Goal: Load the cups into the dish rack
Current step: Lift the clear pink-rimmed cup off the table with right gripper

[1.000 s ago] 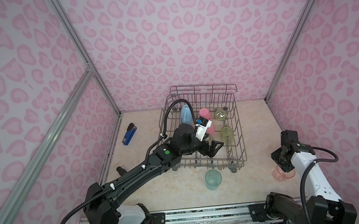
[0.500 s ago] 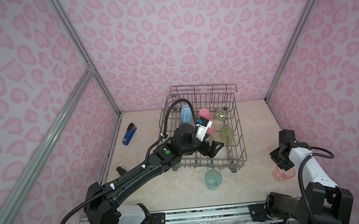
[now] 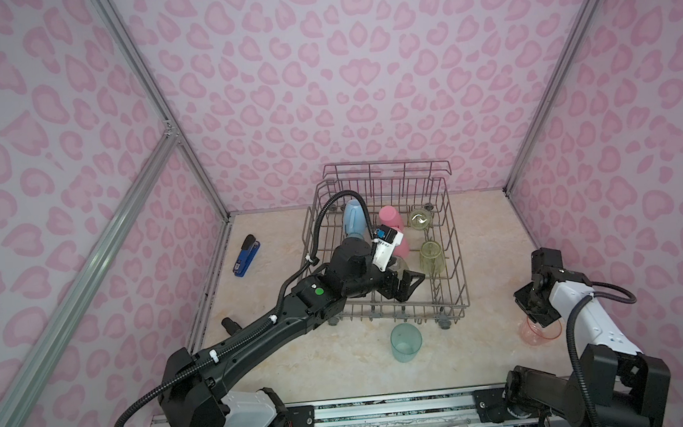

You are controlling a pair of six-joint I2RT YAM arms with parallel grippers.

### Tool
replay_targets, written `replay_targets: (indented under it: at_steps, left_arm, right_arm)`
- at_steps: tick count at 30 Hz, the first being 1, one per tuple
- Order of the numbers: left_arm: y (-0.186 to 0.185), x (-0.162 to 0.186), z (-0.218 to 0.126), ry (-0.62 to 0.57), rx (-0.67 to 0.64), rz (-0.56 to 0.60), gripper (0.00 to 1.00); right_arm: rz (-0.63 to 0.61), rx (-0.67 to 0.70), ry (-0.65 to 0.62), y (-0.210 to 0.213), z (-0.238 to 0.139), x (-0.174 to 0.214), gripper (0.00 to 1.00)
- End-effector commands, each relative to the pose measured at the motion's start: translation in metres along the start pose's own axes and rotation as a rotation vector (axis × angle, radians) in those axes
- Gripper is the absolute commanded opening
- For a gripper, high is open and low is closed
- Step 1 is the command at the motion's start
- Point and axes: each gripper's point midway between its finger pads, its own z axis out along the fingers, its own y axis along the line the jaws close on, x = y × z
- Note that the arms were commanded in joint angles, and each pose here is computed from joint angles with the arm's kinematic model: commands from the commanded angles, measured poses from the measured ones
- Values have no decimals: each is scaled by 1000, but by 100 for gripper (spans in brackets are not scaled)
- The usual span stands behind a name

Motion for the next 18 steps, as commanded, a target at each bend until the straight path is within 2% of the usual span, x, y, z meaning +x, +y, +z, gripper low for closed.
replay_targets:
  at_steps: [1, 18]
  left_arm:
    - [0, -3, -3, -15, -6, 2, 99]
    - [-1, -6, -3, -12, -14, 11, 99]
  right_arm:
    - [-9, 2, 11, -1, 3, 2, 19]
    - [-44, -15, 7, 4, -2, -2, 5]
